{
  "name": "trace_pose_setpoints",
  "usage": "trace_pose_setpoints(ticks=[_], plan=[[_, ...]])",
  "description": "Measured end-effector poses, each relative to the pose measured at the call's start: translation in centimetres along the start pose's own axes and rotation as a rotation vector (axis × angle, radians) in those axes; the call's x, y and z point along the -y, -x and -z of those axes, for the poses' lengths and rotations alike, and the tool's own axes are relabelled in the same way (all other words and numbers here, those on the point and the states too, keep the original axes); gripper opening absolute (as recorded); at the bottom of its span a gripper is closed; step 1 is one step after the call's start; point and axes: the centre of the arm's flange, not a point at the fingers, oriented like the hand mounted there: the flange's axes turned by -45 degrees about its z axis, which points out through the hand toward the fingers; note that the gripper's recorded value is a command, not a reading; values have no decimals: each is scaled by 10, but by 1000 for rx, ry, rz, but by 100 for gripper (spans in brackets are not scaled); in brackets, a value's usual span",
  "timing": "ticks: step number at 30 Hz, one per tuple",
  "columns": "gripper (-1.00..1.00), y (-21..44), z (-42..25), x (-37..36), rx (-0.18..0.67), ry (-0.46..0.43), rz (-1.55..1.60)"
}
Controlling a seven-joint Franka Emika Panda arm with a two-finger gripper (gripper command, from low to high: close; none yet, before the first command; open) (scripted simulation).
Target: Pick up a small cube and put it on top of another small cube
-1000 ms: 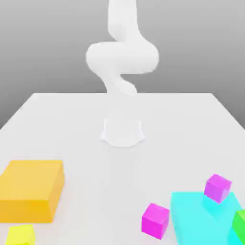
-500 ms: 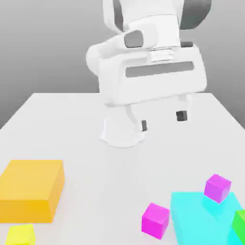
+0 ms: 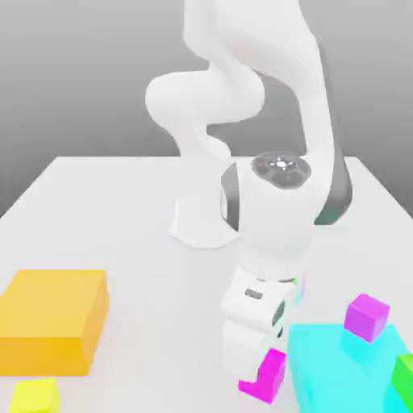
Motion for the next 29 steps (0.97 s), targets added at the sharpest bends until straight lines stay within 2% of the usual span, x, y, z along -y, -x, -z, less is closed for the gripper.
trace_pose_setpoints(ticks=[7,12,15,21,25,26,29], plan=[[-100,0,-2,0,1,-1,0],[-100,0,50,1,1,-1,1],[-100,-37,85,27,-9,-16,35],[-100,-117,159,127,-3,-10,161],[-100,-118,123,126,-1,-4,136],[100,-117,113,126,0,-3,135],[100,-117,113,126,0,-3,135]])
